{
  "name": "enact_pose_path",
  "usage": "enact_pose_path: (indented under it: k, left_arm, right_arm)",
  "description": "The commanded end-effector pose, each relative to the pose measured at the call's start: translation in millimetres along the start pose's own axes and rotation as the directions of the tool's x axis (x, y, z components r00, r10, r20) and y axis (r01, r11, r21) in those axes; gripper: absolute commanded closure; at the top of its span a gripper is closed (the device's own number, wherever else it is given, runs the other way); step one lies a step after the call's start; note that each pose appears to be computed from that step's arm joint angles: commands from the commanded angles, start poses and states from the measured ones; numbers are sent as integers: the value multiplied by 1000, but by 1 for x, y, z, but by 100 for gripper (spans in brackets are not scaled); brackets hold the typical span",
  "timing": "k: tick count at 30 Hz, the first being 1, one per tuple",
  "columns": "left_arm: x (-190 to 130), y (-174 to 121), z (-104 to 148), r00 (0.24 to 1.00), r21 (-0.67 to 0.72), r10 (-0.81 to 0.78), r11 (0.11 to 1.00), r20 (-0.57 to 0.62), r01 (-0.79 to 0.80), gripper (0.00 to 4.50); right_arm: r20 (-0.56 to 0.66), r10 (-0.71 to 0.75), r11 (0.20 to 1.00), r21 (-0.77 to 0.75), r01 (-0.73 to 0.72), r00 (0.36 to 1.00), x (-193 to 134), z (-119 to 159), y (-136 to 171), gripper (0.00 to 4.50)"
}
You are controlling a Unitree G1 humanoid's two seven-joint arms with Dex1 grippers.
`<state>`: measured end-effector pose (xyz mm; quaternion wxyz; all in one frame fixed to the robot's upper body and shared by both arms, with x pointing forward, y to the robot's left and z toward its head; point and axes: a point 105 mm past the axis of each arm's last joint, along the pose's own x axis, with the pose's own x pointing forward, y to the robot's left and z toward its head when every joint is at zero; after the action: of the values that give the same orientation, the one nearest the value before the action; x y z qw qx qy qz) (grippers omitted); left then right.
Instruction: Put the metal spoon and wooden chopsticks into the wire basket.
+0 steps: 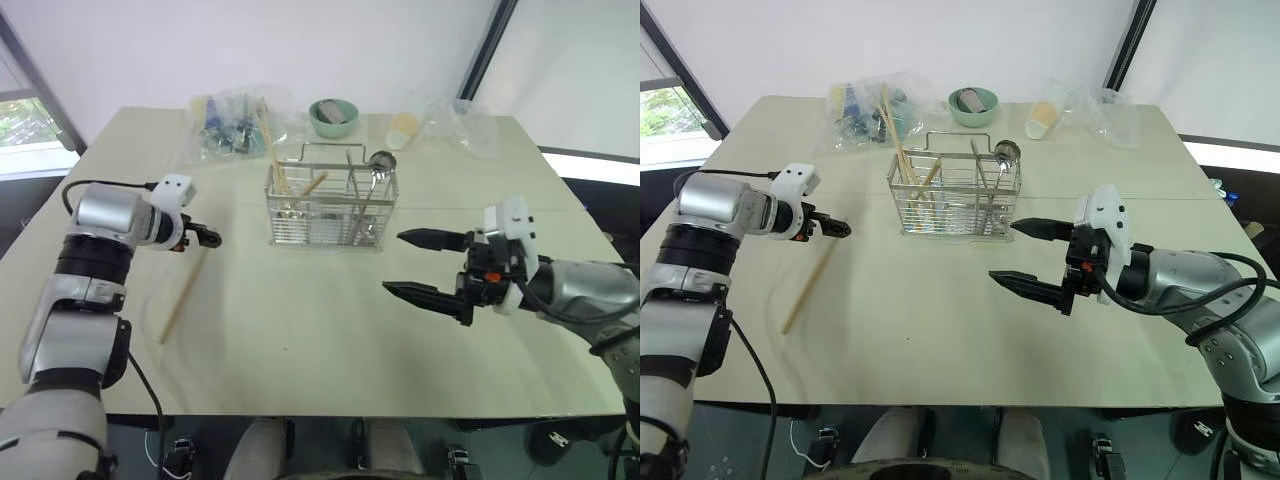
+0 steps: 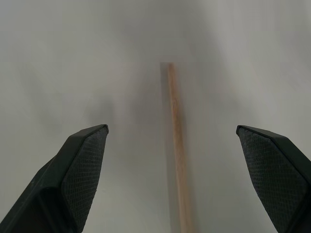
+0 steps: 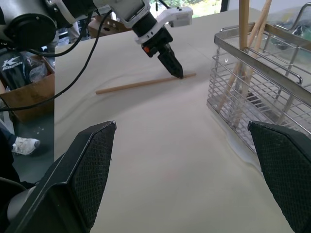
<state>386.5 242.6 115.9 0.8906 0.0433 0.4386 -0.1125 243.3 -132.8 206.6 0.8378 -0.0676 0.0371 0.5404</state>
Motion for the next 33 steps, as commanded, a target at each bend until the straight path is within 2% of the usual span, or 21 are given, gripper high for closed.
enact_pose_path:
  k: [1, 4, 7, 14, 20, 25, 27, 30, 33]
  left_arm:
    - [5, -2, -3, 1000, 18, -9, 1000, -17, 9, 4]
    - [11, -4, -7, 999, 18, -14, 1000, -32, 15, 4]
    - [14, -8, -7, 999, -6, -38, 999, -26, 38, 88]
    - [13, -8, -2, 999, -10, -34, 999, -10, 34, 448]
    - [7, -6, 12, 998, -28, -24, 999, 50, 26, 448]
    - [-15, 3, 47, 971, -77, 3, 997, 240, 16, 448]
    - [-29, 12, 65, 936, -118, 43, 993, 351, -2, 448]
    - [-60, 24, 98, 836, -175, 106, 985, 539, -13, 448]
    - [-85, 29, 118, 751, -208, 137, 978, 645, 0, 448]
  right_arm:
    - [33, 5, 999, -41, -4, 999, 0, 12, 2, 0]
    - [38, 2, 999, -37, 0, 999, 0, 13, 1, 0]
    - [40, 0, 999, -35, 2, 999, 0, 14, 2, 0]
    - [44, -11, 1000, -26, 12, 999, -1, 14, 1, 0]
    - [48, -21, 999, -33, 23, 999, -1, 16, -2, 0]
    - [52, -33, 999, -32, 34, 998, -2, 18, -5, 0]
    - [55, -35, 999, -29, 36, 998, -2, 18, -6, 0]
    - [55, -37, 999, -26, 39, 998, -2, 17, -6, 0]
    - [57, -38, 999, -23, 39, 998, -1, 17, -7, 0]
